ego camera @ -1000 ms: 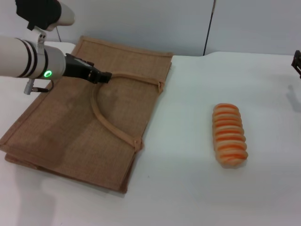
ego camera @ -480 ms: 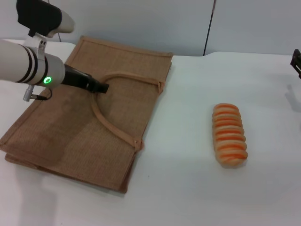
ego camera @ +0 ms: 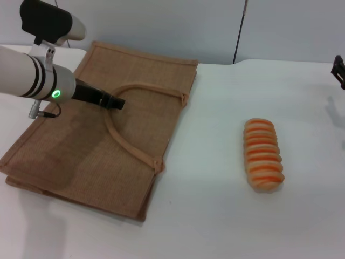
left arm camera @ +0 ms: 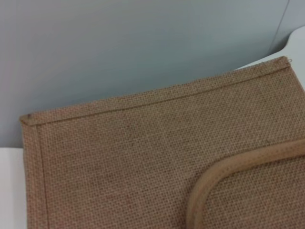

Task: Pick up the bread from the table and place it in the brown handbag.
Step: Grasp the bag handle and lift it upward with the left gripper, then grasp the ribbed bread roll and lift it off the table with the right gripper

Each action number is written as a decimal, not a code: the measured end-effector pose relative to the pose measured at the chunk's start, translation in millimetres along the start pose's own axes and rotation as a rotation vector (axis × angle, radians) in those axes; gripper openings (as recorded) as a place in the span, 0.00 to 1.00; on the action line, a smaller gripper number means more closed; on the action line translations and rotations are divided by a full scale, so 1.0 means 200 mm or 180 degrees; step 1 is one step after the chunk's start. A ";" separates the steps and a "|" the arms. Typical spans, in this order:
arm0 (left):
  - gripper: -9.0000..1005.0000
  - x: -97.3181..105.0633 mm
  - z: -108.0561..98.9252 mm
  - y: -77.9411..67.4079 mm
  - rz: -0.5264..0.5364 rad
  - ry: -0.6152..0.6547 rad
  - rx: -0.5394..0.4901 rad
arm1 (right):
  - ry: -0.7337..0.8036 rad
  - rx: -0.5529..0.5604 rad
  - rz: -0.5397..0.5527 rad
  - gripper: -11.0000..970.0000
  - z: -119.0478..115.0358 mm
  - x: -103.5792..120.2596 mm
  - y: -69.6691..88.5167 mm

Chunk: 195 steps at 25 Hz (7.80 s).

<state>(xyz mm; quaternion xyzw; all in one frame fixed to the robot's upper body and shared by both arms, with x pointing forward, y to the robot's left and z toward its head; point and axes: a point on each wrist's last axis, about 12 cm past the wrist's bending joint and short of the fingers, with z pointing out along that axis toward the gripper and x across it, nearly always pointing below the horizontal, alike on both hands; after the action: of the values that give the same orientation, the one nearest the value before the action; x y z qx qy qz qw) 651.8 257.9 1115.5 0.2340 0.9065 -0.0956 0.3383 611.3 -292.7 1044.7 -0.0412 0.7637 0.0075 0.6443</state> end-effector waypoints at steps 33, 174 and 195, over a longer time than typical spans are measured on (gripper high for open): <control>0.52 0.02 0.05 -0.01 -0.0058 0.0098 -0.0041 | -0.0014 -0.0015 0.0008 0.81 0.01 -0.01 0.01; 0.13 -0.62 -0.77 -0.29 0.1183 -0.0758 -0.0440 | 0.2734 -0.1381 -0.0575 0.86 -0.22 -0.36 0.59; 0.13 -0.63 -0.75 -0.32 0.1295 -0.0606 -0.0553 | 0.2861 -0.1262 -0.0470 0.86 -0.23 -0.42 0.59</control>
<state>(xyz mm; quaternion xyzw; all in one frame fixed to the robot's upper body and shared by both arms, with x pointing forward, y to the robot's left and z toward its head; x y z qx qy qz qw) 617.7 206.4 1311.9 0.3718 0.8095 0.0312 0.4534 571.7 -173.2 1129.5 -0.2160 0.9448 0.0884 0.2298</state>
